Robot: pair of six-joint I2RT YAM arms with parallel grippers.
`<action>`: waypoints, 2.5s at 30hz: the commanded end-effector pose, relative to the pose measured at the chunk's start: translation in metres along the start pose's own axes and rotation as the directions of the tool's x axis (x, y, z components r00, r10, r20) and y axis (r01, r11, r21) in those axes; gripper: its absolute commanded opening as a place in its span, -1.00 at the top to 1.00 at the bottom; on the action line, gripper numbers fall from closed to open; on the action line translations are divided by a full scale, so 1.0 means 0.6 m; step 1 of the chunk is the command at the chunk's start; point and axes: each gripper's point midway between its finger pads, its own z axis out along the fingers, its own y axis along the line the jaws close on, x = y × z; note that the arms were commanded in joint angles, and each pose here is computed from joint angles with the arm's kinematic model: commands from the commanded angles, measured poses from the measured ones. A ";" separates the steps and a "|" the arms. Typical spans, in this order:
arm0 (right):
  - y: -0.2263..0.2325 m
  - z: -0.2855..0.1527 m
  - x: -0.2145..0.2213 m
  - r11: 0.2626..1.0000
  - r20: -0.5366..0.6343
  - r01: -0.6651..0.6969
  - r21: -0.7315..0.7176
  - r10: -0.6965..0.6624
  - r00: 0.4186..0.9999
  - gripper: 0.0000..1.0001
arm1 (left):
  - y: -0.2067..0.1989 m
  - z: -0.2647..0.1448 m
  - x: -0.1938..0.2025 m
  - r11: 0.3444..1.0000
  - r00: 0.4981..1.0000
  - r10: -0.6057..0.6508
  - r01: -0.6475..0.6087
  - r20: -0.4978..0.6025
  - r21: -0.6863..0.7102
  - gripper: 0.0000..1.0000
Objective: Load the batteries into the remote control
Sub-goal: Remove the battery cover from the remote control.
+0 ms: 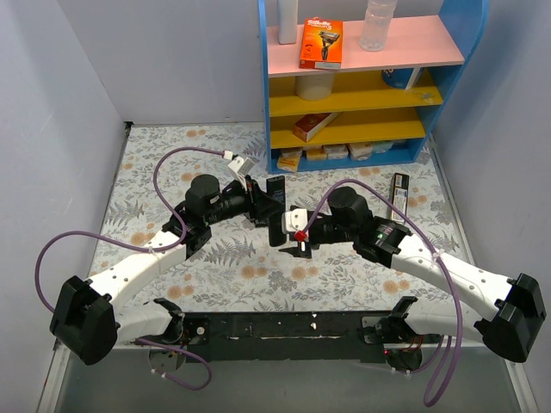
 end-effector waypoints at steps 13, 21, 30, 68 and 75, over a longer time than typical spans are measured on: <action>-0.027 -0.007 -0.012 0.995 -0.016 0.063 0.077 -0.062 0.998 -0.35 | -0.023 -0.004 -0.032 0.999 1.000 0.000 -0.001 0.023 0.035 1.00; -0.014 0.003 -0.008 0.998 -0.017 0.048 0.029 -0.047 0.999 -0.33 | -0.027 -0.004 -0.033 0.999 1.000 -0.009 0.008 0.023 0.046 1.00; -0.005 0.010 0.026 1.000 -0.087 0.024 0.013 -0.023 0.996 -0.29 | -0.033 -0.004 -0.038 0.998 0.999 -0.007 0.005 0.031 0.059 1.00; 0.056 0.071 0.221 0.997 -0.282 -0.077 -0.014 0.070 0.957 0.46 | 0.055 0.018 0.058 0.994 0.993 0.105 -0.105 0.050 -0.001 1.00; 0.062 0.075 0.227 0.996 -0.284 -0.089 -0.028 0.078 0.956 0.55 | 0.083 0.023 0.084 0.993 0.993 0.116 -0.114 0.038 -0.040 1.00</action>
